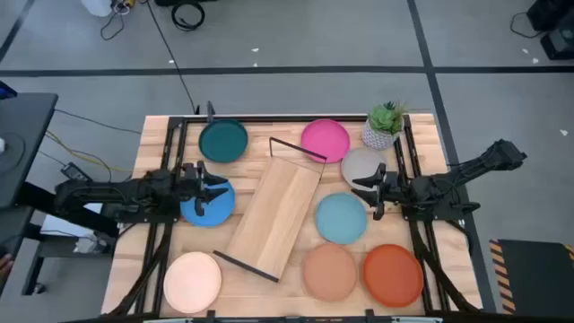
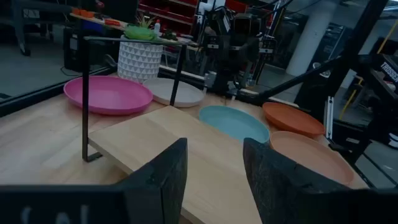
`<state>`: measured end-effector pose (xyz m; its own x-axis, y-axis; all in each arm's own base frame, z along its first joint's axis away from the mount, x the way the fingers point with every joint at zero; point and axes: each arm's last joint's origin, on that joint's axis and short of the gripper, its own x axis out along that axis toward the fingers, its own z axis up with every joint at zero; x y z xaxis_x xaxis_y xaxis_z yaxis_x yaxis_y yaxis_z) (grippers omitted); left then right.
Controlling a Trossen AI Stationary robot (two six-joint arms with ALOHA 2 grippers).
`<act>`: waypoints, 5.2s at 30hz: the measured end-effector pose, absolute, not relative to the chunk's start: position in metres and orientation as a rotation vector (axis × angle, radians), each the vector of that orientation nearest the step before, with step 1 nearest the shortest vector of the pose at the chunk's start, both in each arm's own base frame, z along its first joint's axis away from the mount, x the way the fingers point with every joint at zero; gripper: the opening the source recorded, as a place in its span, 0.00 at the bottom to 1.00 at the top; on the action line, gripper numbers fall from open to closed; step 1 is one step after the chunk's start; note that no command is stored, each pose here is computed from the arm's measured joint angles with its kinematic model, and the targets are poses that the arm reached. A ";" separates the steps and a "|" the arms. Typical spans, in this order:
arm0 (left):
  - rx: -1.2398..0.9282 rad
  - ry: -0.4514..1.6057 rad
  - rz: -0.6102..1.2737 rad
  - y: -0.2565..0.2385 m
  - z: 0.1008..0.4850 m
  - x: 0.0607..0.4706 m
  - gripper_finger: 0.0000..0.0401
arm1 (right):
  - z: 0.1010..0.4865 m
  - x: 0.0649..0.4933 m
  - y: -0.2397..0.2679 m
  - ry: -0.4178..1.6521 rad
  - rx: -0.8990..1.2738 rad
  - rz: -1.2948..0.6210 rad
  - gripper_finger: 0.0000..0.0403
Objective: Place and stack plates onto a shelf
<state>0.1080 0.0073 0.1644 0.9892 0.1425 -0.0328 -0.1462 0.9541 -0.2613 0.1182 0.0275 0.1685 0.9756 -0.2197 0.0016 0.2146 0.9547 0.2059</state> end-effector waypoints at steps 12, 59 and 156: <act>-0.266 0.014 0.146 0.007 0.164 0.108 0.40 | 0.168 0.118 0.028 -0.024 0.206 -0.220 0.41; -0.266 0.014 0.146 0.007 0.164 0.108 0.40 | 0.169 0.118 0.028 -0.025 0.207 -0.220 0.41; 0.073 -0.299 0.352 0.013 0.198 0.102 0.40 | 0.237 0.211 0.002 1.238 0.288 -0.707 0.56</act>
<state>0.1019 0.0127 0.1975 0.8953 0.3288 0.3004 -0.3501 0.9365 0.0183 0.2114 0.0024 0.2368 0.1507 -0.3338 -0.9305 0.6315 0.7567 -0.1692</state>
